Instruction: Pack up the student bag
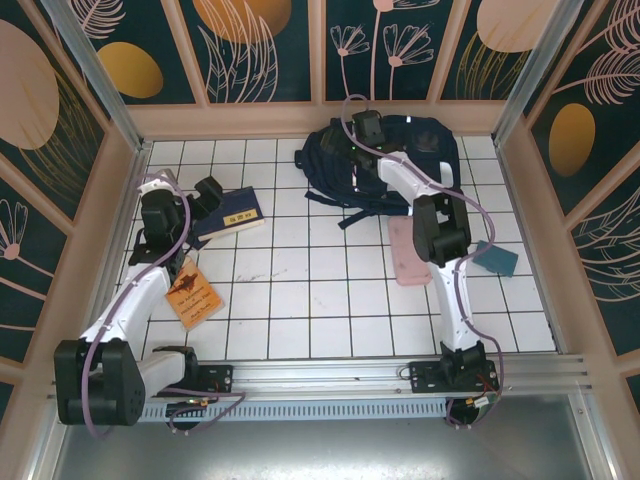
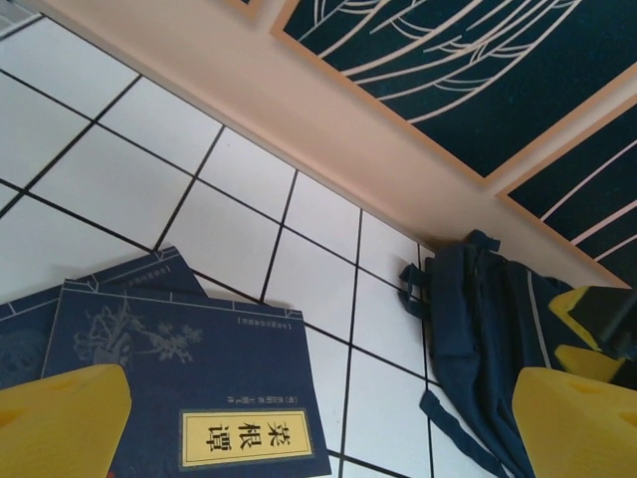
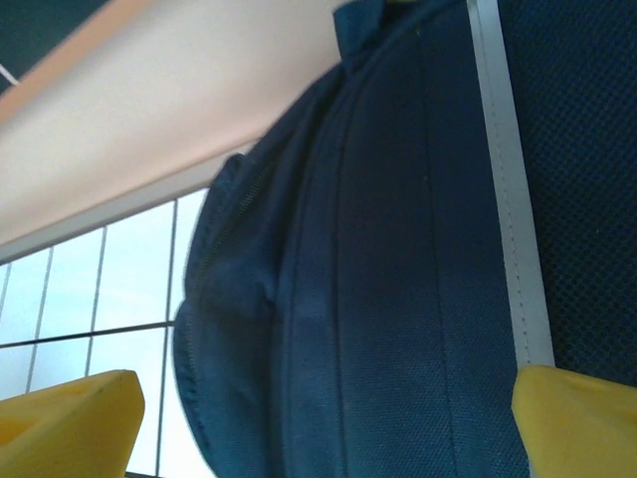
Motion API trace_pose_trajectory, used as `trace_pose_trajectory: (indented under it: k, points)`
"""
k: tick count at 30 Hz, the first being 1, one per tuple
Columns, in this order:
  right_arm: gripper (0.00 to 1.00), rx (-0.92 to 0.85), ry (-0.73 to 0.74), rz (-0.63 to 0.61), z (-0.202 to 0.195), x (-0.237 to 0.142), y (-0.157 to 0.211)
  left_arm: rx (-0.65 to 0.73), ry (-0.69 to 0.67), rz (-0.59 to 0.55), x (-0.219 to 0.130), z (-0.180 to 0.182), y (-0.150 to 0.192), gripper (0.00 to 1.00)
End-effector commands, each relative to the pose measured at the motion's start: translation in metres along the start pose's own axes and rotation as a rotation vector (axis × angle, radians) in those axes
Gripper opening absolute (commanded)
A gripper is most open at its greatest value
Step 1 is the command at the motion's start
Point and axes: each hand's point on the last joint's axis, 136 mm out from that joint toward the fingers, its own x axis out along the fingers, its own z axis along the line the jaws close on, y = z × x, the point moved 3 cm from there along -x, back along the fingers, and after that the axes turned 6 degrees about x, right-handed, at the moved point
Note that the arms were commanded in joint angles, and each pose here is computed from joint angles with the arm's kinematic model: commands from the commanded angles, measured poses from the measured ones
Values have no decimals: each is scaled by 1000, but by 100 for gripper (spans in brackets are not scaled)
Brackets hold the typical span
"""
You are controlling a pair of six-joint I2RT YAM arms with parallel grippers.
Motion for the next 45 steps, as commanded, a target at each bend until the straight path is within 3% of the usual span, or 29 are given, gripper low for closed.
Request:
trace_pose_trajectory:
  k: [1, 11, 18, 21, 24, 28, 31, 36, 40, 45]
  points:
    - [96, -14, 42, 66, -7, 9, 17, -16, 43, 13, 3, -10, -7, 98]
    - [93, -239, 52, 375, -20, 7, 131, -20, 56, 82, 13, -10, 5, 99]
    - [93, -400, -42, 564, -29, -66, 224, -1, 82, 141, 20, -18, 19, 99]
    - [93, -447, -95, 587, -29, -105, 241, 18, 102, 166, 25, -28, 25, 99]
    - [93, -429, -67, 486, -26, -132, 219, 43, 129, 200, 34, -43, 36, 99]
    - [94, -300, 17, 267, -21, -161, 159, 66, 180, 249, 49, -69, 48, 98]
    - [94, -130, 136, 141, -49, -178, 121, 85, 216, 285, 59, -87, 59, 98]
    - [94, 82, 279, 39, -109, -196, 97, 154, 331, 389, 71, -131, 89, 92]
    - [94, 159, 323, 8, -135, -197, 83, 195, 372, 479, 86, -164, 123, 80]
    - [94, 241, 378, -18, -159, -191, 68, 213, 336, 585, 119, -185, 171, 67]
